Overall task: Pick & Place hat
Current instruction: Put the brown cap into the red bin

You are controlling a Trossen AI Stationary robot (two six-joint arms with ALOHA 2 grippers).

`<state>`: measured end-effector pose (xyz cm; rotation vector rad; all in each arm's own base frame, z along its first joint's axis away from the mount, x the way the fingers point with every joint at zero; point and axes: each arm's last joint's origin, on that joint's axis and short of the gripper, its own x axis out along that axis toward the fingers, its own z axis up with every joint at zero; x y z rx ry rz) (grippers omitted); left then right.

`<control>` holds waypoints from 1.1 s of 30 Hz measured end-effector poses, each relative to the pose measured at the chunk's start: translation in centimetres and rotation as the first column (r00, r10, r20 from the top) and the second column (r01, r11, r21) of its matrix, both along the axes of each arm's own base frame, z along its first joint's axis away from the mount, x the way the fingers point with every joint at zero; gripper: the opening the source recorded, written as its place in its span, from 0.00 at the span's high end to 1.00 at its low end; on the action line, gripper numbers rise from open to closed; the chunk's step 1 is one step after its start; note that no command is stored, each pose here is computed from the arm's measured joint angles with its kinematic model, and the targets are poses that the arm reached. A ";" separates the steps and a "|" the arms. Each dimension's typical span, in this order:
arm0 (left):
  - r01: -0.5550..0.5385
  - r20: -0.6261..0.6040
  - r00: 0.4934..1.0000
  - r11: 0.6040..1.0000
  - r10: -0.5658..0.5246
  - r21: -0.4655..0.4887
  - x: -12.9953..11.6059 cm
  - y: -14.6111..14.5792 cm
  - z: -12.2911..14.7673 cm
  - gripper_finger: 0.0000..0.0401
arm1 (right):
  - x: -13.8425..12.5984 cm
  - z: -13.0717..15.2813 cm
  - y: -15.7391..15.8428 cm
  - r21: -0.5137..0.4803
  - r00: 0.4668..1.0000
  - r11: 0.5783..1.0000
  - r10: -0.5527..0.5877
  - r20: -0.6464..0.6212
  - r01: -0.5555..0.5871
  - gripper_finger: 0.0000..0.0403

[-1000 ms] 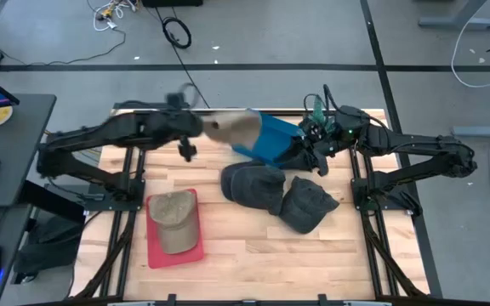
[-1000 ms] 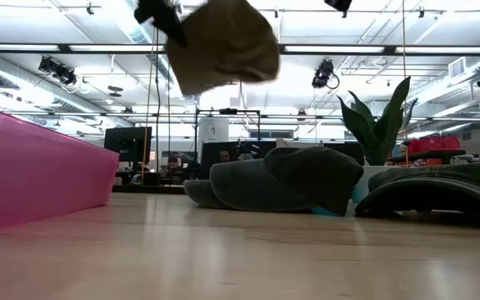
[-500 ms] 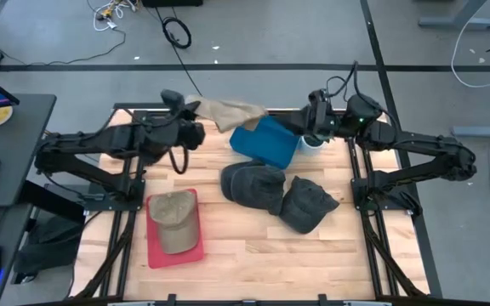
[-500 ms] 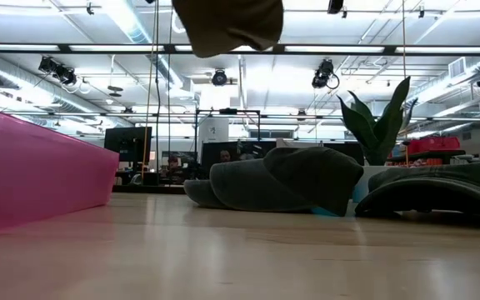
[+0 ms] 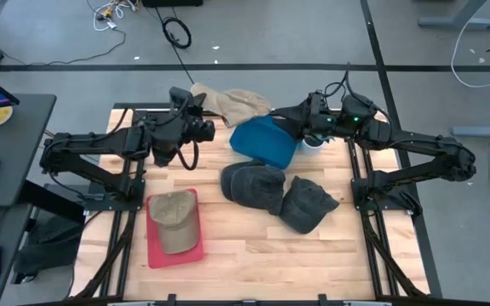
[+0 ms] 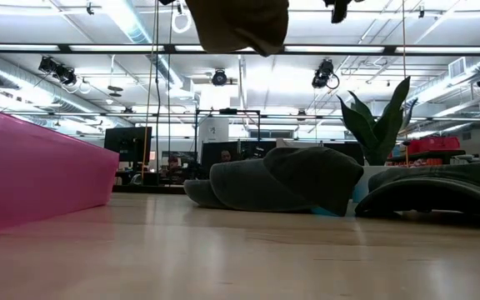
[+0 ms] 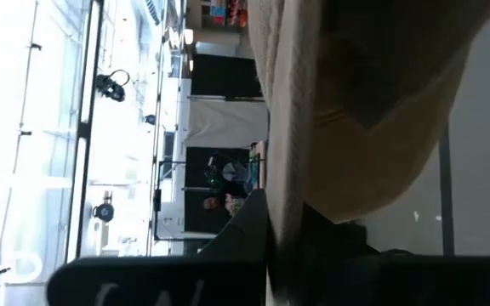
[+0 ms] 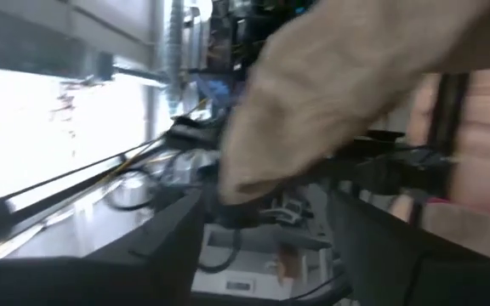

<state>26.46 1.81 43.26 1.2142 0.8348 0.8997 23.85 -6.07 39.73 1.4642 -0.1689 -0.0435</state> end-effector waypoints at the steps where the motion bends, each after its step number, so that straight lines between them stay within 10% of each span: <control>1: 0.003 0.013 1.000 1.000 -0.003 0.002 0.0 -0.1 0.2 0.97 | 0.0 -0.2 -0.1 0.005 1.000 1.000 -0.008 -0.016 0.008 0.34; 15: 0.091 0.041 0.995 0.996 -0.092 0.009 0.1 -1.4 0.6 0.97 | 2.5 -0.7 -1.6 0.056 0.991 0.995 -0.089 0.099 0.084 0.11; 20: 0.095 0.048 0.994 0.995 -0.095 0.005 0.1 -1.6 0.6 0.97 | 2.6 -0.6 -1.8 0.045 0.989 0.995 -0.093 0.115 0.089 0.33; 26: 0.106 0.185 0.978 0.992 -0.092 -0.063 0.2 -1.6 0.5 0.86 | 2.6 -0.4 -1.7 -0.071 0.990 0.994 -0.073 0.121 0.082 0.90; 33: 0.126 0.375 0.925 0.979 -0.057 -0.162 0.1 -1.8 0.4 0.74 | 2.3 -0.2 -2.1 -0.164 0.993 0.985 -0.025 0.118 0.044 0.97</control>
